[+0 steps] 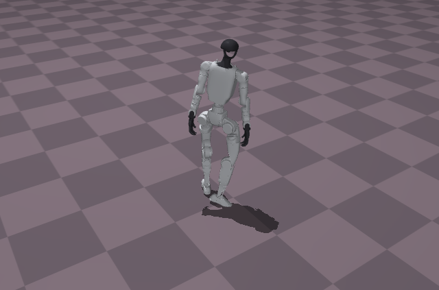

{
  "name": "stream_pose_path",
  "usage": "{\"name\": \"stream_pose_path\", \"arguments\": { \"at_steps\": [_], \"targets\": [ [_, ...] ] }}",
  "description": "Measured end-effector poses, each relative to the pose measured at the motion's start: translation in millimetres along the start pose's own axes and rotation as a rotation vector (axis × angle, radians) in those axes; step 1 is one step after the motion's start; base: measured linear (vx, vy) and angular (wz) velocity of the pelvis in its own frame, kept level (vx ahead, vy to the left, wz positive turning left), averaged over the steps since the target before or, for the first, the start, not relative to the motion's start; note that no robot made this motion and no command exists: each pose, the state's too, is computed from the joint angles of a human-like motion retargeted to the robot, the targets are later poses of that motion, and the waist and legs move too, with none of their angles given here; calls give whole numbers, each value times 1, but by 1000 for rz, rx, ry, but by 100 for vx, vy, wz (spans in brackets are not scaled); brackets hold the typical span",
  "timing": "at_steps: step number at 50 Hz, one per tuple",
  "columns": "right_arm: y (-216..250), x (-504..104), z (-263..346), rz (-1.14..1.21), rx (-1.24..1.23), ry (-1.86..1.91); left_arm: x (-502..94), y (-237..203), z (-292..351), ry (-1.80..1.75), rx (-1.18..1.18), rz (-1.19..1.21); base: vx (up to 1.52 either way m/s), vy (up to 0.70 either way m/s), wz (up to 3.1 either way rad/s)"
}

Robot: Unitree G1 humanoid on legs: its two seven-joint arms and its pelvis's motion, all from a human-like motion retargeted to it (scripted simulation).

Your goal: In place motions

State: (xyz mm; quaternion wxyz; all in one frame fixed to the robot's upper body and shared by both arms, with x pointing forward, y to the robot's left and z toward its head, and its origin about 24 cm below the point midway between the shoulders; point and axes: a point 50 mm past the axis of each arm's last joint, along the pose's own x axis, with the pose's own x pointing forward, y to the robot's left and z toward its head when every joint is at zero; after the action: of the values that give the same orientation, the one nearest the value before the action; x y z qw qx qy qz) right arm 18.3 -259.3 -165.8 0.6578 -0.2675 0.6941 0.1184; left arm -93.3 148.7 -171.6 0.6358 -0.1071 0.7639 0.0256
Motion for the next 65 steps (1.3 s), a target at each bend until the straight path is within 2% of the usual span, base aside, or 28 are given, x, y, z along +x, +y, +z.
{"name": "stream_pose_path", "arguments": {
  "at_steps": [5, 10, 20, 35, 42, 48, 60, 65],
  "targets": [
    [5, 0, 13, 49, 124, -59, 1, -4, 16, -29, -24, 10, 12, 24, 175],
    [17, 0, 30, 10, 197, -125, -3, 11, 50, -124, 22, 63, 16, 7, 230],
    [7, -3, 61, 20, -8, -239, -15, 21, 111, -307, 73, 78, 12, -6, 182],
    [17, -6, 81, 78, -73, -241, -9, 28, 69, -116, 136, 89, 8, -14, 113],
    [32, -1, 49, 112, -102, -147, -7, 27, 43, -18, 61, 67, 11, -16, 85],
    [34, 0, 35, 98, -93, -112, -5, 13, 59, -126, 3, 16, -4, -15, 88],
    [32, 1, 1, 89, -68, 16, -7, 8, 87, -182, 349, 61, -3, -4, 32],
    [29, 1, -4, 49, -93, 56, -7, 12, 82, -164, 399, 68, 6, 8, 53]
  ]
}}
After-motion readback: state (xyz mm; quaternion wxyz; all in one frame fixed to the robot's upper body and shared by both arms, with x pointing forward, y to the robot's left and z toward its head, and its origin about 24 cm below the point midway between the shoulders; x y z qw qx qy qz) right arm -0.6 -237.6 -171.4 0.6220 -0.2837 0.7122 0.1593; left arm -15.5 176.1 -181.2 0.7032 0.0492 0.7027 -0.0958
